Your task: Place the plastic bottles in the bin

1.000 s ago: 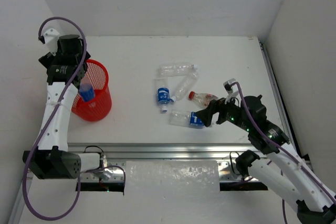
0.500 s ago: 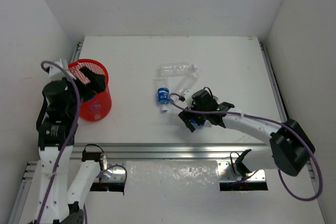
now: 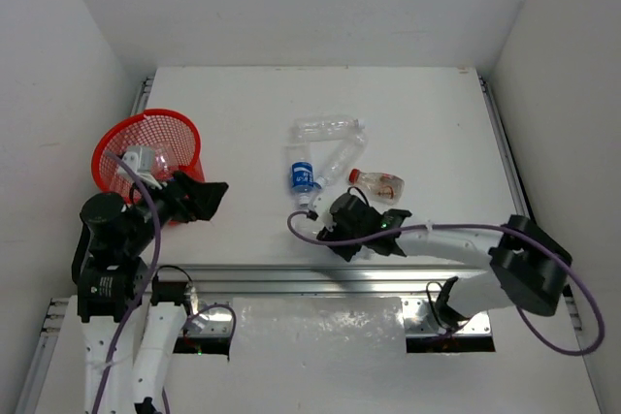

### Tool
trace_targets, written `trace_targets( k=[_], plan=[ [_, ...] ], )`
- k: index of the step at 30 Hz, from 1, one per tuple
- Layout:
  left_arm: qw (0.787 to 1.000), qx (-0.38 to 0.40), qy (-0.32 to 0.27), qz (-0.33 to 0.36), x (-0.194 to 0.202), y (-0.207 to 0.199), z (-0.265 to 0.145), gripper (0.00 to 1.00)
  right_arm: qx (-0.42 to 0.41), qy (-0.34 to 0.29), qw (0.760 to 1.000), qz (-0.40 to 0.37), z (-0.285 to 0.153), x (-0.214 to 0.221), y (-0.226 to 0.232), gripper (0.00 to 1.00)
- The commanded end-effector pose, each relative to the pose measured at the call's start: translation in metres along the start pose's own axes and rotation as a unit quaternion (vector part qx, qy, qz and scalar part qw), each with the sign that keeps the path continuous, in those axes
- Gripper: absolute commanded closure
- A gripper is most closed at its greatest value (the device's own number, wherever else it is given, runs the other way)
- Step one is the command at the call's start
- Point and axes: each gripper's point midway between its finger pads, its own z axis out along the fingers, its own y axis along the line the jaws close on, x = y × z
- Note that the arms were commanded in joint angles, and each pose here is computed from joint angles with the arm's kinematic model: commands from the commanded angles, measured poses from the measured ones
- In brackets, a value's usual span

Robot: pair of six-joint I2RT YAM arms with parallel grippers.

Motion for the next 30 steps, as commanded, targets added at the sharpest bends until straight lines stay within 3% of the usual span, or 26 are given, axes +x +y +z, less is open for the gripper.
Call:
trace_targets(
  k=[1, 3, 4, 5, 9, 12, 17, 18, 23, 30],
  plan=[
    [0.990, 0.136, 0.039, 0.001, 0.020, -0.040, -0.002, 0.00, -0.014, -0.122, 0.990, 0.062, -0.034, -0.050, 0.010, 0.62],
    [0.978, 0.189, 0.076, -0.036, 0.044, -0.046, 0.004, 0.00, -0.050, -0.175, 0.975, 0.128, -0.051, -0.062, 0.023, 0.65],
    [0.968, 0.237, 0.072, -0.028, 0.043, -0.059, 0.001, 0.00, -0.061, -0.259, 0.952, 0.150, -0.078, -0.092, 0.021, 0.65],
    [0.964, 0.248, 0.084, -0.057, 0.052, -0.059, 0.003, 0.00, -0.091, -0.275, 0.938, 0.187, -0.084, -0.092, 0.030, 0.65],
    [0.956, 0.292, 0.022, -0.036, 0.030, -0.078, -0.008, 0.00, -0.197, -0.433, 0.851, 0.223, -0.154, -0.141, 0.048, 0.74],
    [0.945, 0.326, 0.019, -0.024, 0.023, -0.090, -0.016, 0.00, -0.277, -0.489, 0.797, 0.223, -0.192, -0.158, 0.065, 0.75],
    [0.935, 0.353, -0.003, 0.002, 0.014, -0.099, -0.021, 0.00, -0.389, -0.499, 0.746, 0.207, -0.225, -0.187, 0.091, 0.75],
    [0.934, 0.356, -0.010, 0.007, 0.011, -0.100, -0.020, 0.00, -0.411, -0.517, 0.727, 0.186, -0.243, -0.196, 0.095, 0.75],
    [0.935, 0.353, 0.000, 0.009, 0.010, -0.096, -0.011, 0.00, -0.450, -0.512, 0.712, 0.167, -0.253, -0.221, 0.110, 0.76],
    [0.915, 0.402, 0.003, 0.033, 0.003, -0.118, -0.025, 0.00, -0.435, -0.495, 0.729, 0.186, -0.235, -0.252, 0.109, 0.76]
  ],
)
